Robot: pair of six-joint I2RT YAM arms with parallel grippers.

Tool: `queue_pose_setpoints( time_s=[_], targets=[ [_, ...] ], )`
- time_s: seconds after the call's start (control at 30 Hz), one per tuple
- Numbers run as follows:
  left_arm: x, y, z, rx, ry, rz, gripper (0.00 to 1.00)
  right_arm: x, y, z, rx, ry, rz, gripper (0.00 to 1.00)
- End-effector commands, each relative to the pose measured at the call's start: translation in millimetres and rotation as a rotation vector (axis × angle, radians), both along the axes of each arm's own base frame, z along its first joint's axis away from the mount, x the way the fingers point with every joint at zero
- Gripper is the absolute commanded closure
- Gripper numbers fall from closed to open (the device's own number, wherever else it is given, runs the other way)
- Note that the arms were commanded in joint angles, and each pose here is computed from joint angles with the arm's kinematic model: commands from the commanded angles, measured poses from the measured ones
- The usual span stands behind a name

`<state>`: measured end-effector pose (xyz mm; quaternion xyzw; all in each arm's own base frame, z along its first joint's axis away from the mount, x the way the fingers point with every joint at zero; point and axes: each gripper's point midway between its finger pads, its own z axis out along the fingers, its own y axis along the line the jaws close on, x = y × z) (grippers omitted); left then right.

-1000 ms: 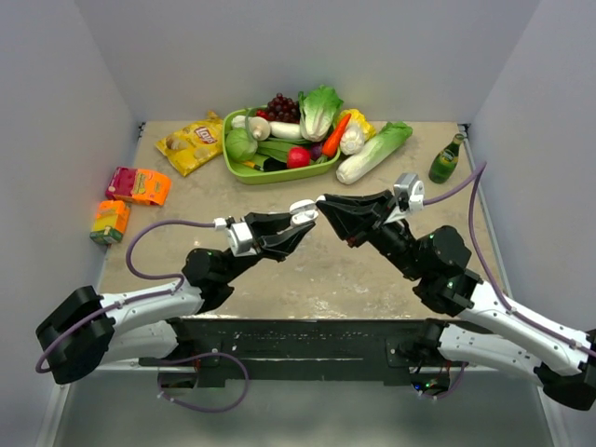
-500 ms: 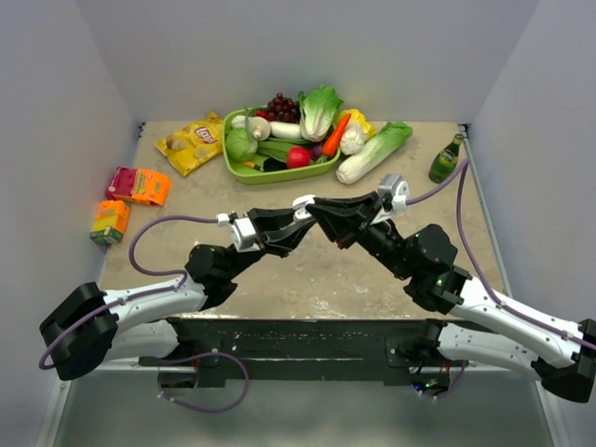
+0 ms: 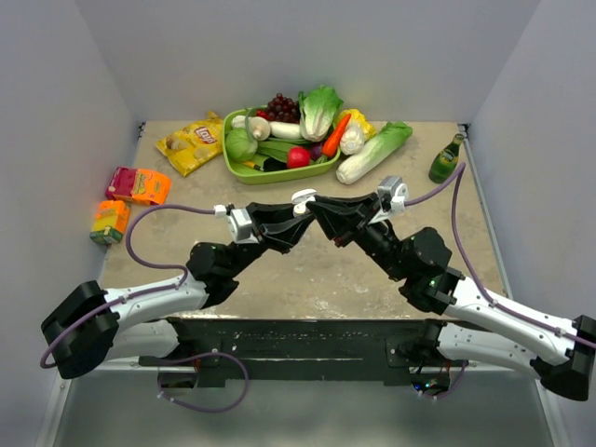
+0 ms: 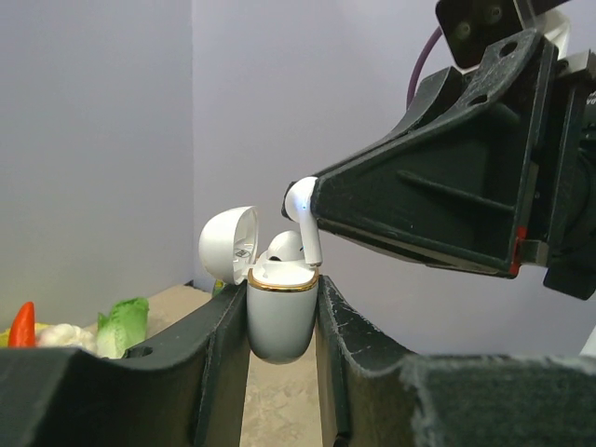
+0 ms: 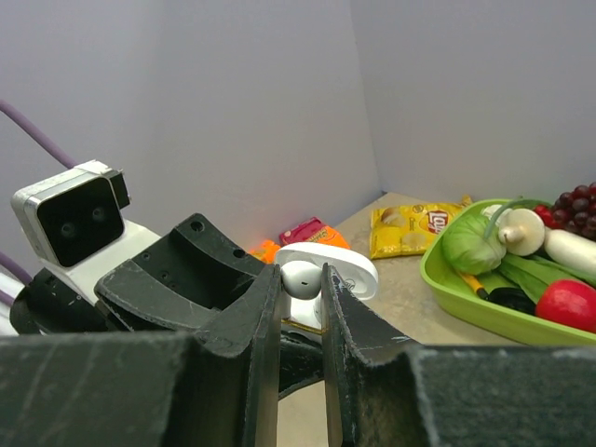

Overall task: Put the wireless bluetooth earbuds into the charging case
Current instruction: Place the earbud in the charging case.

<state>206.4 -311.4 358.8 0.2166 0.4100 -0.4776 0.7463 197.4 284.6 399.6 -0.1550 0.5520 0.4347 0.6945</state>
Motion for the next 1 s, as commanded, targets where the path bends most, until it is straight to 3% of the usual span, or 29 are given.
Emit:
queue_pose_setpoints(
  time_s=[0.0, 0.97],
  targets=[
    [-22.0, 29.3, 73.4, -0.255, -0.137, -0.023, 1.0, 0.7, -4.5, 18.2, 0.069, -0.023, -0.021, 1.0],
    [-12.5, 23.0, 62.6, -0.204, -0.104, 0.007, 1.0, 7.3, 13.4, 11.6, 0.025, -0.015, -0.024, 1.0]
  ],
)
